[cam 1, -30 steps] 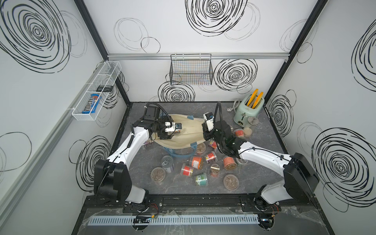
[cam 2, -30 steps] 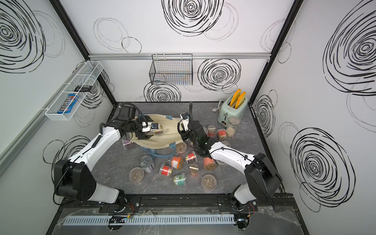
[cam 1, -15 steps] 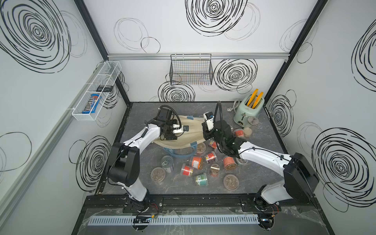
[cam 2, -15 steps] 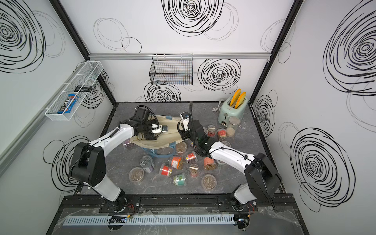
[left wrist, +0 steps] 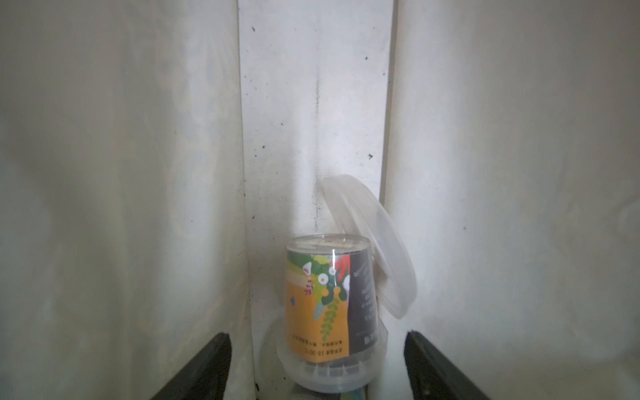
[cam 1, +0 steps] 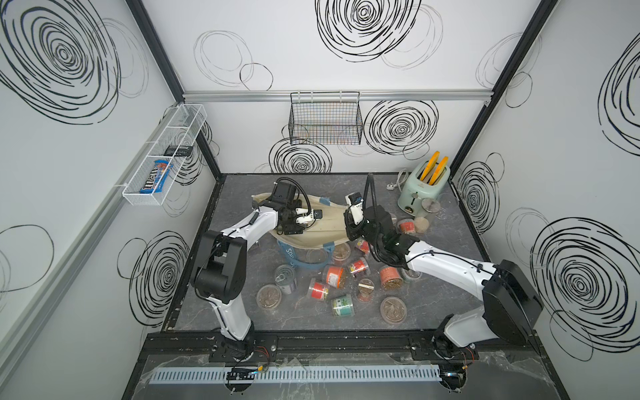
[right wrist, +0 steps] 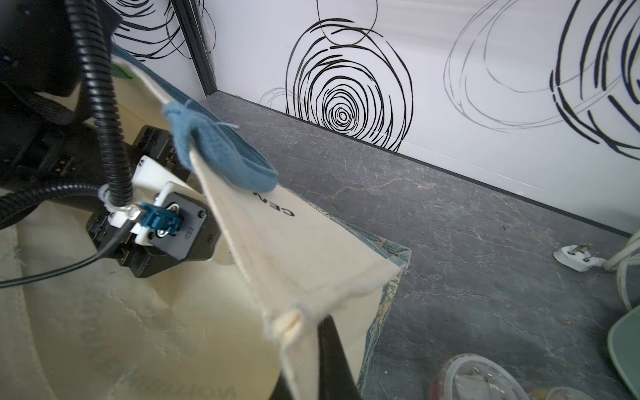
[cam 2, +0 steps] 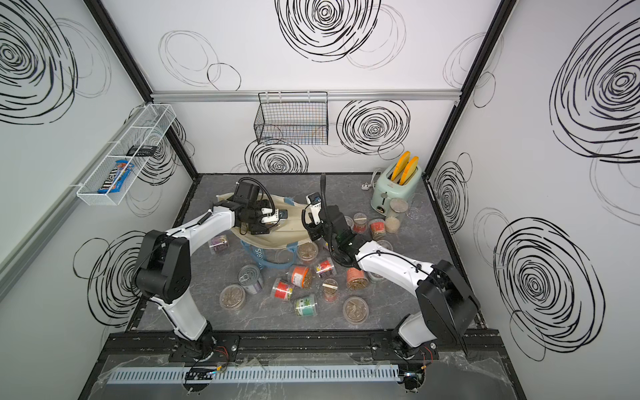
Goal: Take out the seed jars from the canvas bag
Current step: Pick up the seed jar from the canvas bag.
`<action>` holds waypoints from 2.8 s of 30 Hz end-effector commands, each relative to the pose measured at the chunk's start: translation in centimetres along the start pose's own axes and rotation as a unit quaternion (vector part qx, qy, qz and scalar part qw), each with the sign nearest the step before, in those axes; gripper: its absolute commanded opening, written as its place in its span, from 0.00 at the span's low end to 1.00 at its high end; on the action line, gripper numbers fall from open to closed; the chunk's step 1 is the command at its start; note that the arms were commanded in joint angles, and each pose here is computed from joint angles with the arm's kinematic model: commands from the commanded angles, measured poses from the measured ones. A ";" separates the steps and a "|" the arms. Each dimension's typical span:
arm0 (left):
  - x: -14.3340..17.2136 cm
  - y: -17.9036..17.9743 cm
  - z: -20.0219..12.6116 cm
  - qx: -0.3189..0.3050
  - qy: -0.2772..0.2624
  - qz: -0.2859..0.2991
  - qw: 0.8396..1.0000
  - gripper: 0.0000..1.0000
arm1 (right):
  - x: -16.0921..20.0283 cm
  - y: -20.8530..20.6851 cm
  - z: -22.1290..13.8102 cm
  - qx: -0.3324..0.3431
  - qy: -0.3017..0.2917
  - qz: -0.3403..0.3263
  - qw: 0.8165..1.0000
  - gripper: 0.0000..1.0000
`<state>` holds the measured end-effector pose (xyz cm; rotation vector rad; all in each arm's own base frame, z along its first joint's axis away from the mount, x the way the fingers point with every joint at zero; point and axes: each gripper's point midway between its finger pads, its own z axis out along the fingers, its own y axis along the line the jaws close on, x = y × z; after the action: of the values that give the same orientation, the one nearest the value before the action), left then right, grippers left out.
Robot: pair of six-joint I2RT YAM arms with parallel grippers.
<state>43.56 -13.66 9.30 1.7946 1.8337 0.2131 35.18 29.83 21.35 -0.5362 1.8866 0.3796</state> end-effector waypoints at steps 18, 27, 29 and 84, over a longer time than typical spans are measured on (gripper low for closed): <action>1.5 -1.7 3.9 0.049 0.018 0.036 0.998 0.91 | -5.7 -2.6 -0.3 -0.003 -0.061 0.079 0.995 0.04; 1.8 -4.1 4.5 0.140 0.032 0.032 0.989 0.92 | -5.7 -2.1 0.8 -0.021 -0.045 0.081 0.995 0.06; 1.9 -4.1 4.8 0.142 0.034 0.032 0.989 0.91 | -5.8 -2.1 1.2 -0.022 -0.041 0.087 0.995 0.07; -5.4 4.5 -17.8 0.013 -0.110 -0.024 0.994 0.61 | -1.7 -7.2 6.4 -0.020 0.075 0.239 0.968 0.10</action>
<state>39.90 -16.08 24.60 1.7714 1.7328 -0.0523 44.63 27.01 21.00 -0.1414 2.1150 0.6795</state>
